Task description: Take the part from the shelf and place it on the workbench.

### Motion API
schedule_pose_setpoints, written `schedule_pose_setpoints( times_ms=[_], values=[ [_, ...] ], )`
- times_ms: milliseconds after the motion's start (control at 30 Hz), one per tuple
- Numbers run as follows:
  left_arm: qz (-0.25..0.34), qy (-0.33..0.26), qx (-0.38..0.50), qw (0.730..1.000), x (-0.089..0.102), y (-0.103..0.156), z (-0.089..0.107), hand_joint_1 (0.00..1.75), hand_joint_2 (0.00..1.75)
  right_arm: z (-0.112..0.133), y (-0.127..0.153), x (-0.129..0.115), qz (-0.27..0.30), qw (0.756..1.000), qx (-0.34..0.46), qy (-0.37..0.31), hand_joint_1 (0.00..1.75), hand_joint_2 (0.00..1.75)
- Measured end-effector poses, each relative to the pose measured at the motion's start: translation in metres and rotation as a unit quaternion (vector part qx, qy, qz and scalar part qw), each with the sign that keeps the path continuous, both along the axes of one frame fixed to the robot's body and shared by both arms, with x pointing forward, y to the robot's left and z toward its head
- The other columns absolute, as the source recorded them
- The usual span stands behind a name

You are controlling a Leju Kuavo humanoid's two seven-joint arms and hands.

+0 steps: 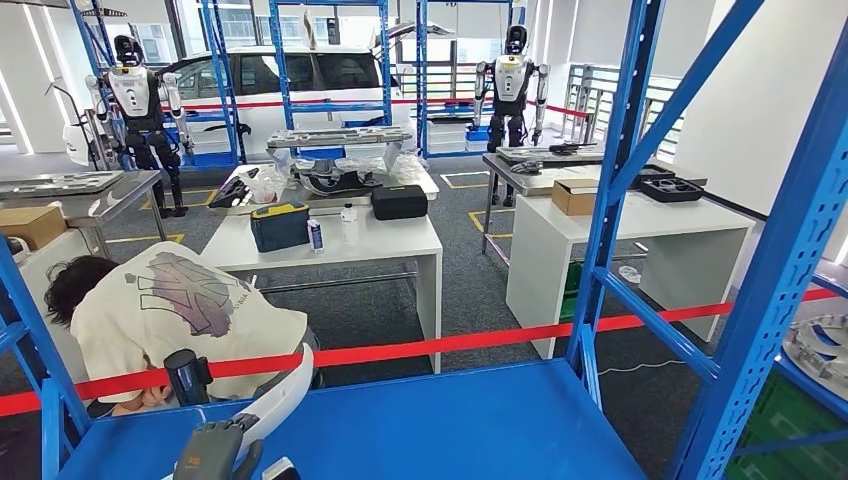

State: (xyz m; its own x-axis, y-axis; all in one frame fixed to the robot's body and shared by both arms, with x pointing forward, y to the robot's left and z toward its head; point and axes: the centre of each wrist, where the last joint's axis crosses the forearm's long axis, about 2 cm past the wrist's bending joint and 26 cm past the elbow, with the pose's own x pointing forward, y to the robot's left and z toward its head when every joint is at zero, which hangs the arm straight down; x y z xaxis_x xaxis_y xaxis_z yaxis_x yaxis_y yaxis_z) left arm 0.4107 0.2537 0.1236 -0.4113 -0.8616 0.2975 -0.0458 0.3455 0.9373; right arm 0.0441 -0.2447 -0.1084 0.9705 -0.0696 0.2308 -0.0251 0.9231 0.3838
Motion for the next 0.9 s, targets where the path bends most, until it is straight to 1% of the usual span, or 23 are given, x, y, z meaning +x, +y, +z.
schedule_pose_setpoints(
  times_ms=[267,700,900],
  values=[
    [-0.017,-0.039,-0.015,0.999,0.008,-0.016,0.028,1.75,1.75,0.000,0.002,0.000,-0.004,1.000,0.002,0.000,0.00,0.00],
    [-0.041,-0.089,-0.023,0.995,0.008,-0.030,0.057,1.75,1.75,0.000,0.004,0.000,-0.013,1.000,0.005,-0.005,0.00,0.00],
    [-0.052,-0.110,-0.021,0.992,0.008,-0.035,0.064,1.75,1.75,0.001,0.005,0.001,-0.013,1.000,0.006,-0.007,0.00,0.00]
  ],
)
